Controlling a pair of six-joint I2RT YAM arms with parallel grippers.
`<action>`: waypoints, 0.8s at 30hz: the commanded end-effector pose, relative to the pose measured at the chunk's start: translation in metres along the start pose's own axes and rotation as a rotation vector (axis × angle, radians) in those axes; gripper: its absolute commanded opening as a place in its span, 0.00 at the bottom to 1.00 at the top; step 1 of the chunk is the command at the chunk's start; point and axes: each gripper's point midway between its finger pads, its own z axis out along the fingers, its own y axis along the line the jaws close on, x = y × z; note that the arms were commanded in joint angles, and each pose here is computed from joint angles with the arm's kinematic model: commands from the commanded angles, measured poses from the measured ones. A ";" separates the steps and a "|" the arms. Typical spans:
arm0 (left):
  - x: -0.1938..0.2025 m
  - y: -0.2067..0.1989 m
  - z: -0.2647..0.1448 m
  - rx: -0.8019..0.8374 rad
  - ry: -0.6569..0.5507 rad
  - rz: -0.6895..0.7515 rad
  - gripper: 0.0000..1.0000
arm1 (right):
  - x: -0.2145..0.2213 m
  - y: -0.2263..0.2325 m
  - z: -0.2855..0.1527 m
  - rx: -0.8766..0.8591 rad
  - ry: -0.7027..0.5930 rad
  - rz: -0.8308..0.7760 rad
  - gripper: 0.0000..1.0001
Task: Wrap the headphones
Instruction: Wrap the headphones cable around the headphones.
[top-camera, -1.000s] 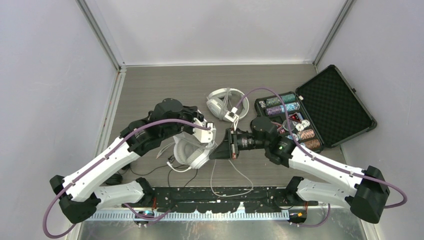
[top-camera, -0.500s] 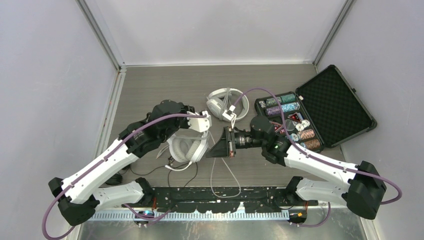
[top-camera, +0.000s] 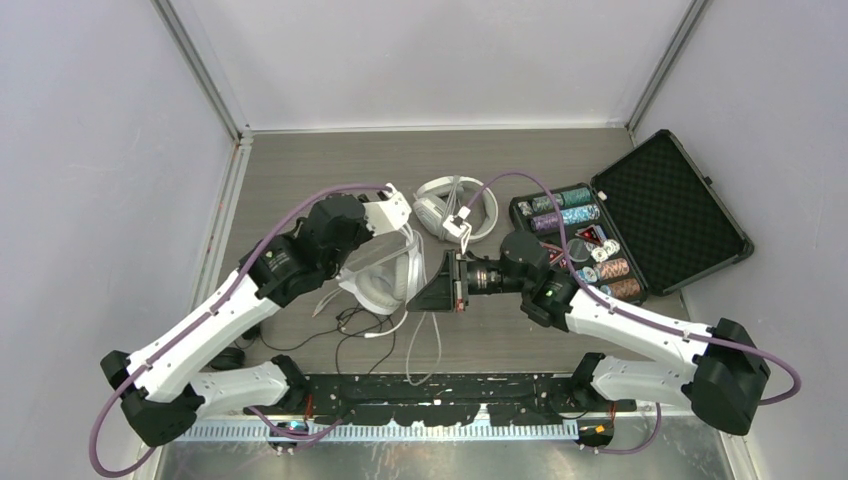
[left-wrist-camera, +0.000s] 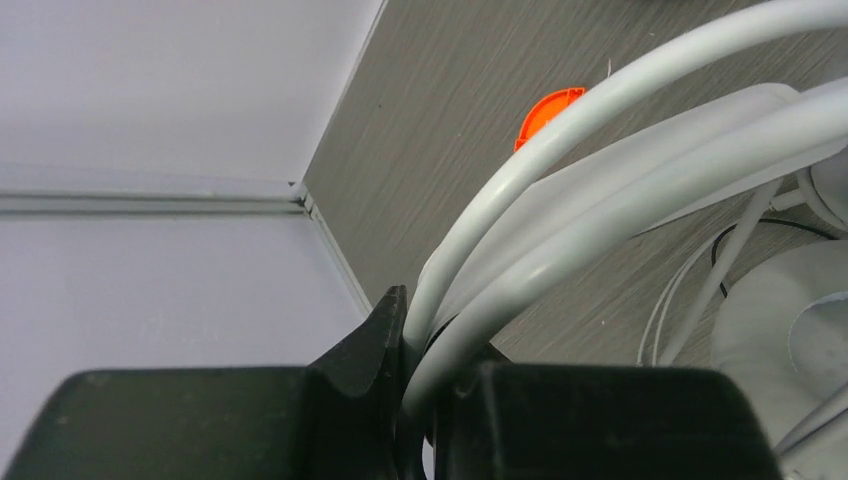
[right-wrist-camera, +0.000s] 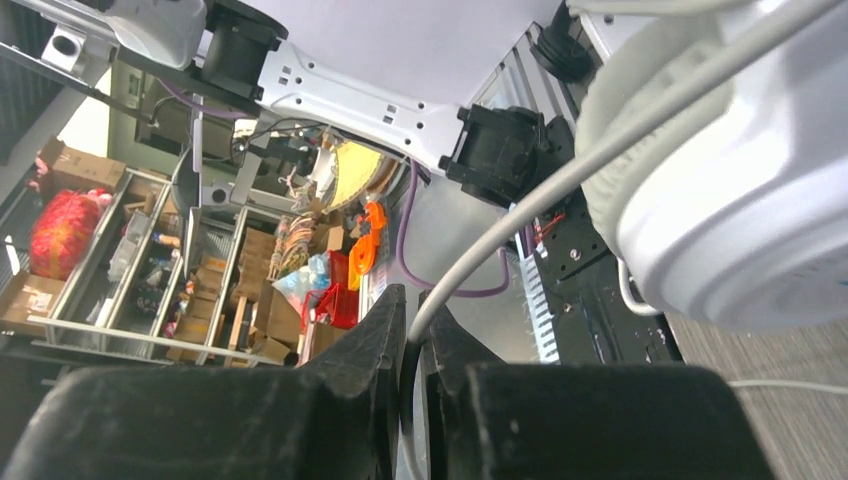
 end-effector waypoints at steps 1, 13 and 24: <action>-0.002 0.028 -0.013 -0.129 0.022 -0.205 0.00 | -0.033 0.036 0.004 -0.099 -0.109 -0.103 0.16; -0.013 0.041 -0.018 -0.233 0.007 -0.605 0.00 | -0.066 0.014 0.017 -0.038 -0.271 -0.171 0.12; -0.024 0.044 -0.020 -0.269 -0.046 -0.892 0.00 | -0.084 0.004 0.011 0.087 -0.349 -0.283 0.09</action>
